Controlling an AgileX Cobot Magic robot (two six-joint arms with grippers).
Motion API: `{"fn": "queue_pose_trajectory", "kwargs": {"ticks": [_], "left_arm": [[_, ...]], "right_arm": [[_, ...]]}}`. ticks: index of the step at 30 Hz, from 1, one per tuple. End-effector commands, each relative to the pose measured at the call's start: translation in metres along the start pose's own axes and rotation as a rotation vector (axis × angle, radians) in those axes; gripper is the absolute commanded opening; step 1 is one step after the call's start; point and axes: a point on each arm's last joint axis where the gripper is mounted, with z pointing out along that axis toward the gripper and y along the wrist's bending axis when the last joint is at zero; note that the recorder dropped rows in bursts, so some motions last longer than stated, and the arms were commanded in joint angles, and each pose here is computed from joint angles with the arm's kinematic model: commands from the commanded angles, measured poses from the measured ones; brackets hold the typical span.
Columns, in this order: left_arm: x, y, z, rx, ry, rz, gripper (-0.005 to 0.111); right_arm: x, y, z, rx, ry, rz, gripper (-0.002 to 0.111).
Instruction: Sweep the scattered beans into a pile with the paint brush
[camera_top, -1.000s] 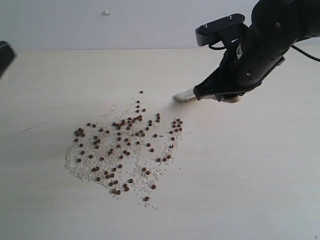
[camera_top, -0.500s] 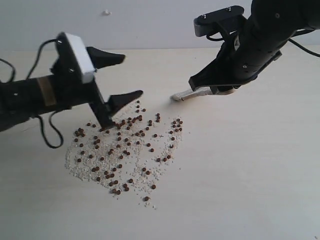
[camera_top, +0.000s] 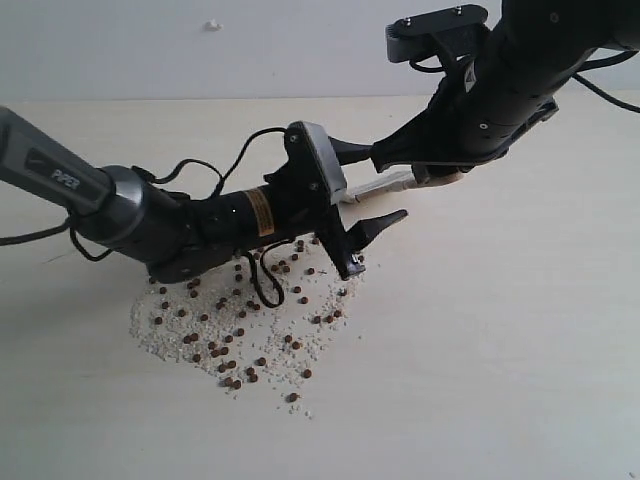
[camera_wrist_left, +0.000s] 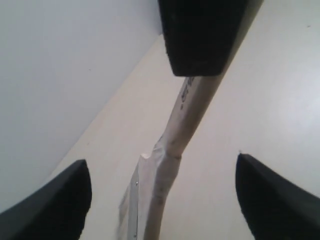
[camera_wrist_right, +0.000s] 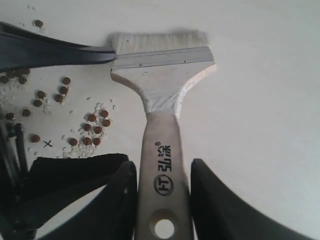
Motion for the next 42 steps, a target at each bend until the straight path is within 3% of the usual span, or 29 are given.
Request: {"fn": "queue_pose_trajectory", "kwargs": {"ticks": [1,11,16,18,19,21,23,24,26,31,35,42], "left_arm": [[0.008,0.001,0.015,-0.028,-0.018,-0.013,0.074],[0.015,0.008,0.035,-0.042,0.011,-0.049,0.07],[0.015,0.012,0.04,-0.043,0.047,-0.04,0.037],[0.015,0.012,0.04,-0.043,0.047,-0.04,0.014],[0.015,0.012,0.04,-0.043,0.05,-0.039,0.008],[0.015,0.012,0.04,-0.039,0.059,-0.037,0.001],[0.017,0.011,0.04,-0.037,0.074,-0.037,0.001],[0.017,0.011,0.04,-0.036,0.078,-0.037,0.001],[0.017,0.011,0.04,-0.031,0.079,-0.044,0.001],[0.013,0.014,0.039,-0.033,0.092,-0.055,0.0],[-0.019,0.027,0.033,0.062,0.184,0.015,0.0],[-0.067,0.046,0.017,0.111,0.238,-0.04,0.0]], "right_arm": [[-0.004,-0.002,-0.005,-0.005,-0.02,0.014,0.0],[-0.003,-0.002,-0.005,-0.007,-0.018,0.012,0.0],[-0.003,-0.002,-0.005,-0.008,-0.015,0.014,0.0],[-0.004,-0.002,-0.005,-0.009,-0.019,0.014,0.0],[-0.004,-0.002,-0.005,-0.01,-0.022,0.014,0.001],[-0.004,-0.001,-0.006,-0.015,-0.025,0.018,0.015],[-0.006,-0.002,-0.013,-0.017,-0.047,0.018,0.044],[-0.009,-0.002,-0.021,-0.023,-0.085,0.018,0.069],[-0.012,-0.003,-0.036,-0.032,-0.151,0.027,0.083],[-0.014,-0.011,-0.086,0.0,-0.291,-0.006,0.078],[0.001,-0.019,-0.116,0.068,-0.433,-0.128,0.078],[0.023,-0.019,-0.139,0.058,-0.59,-0.212,0.075]]}}
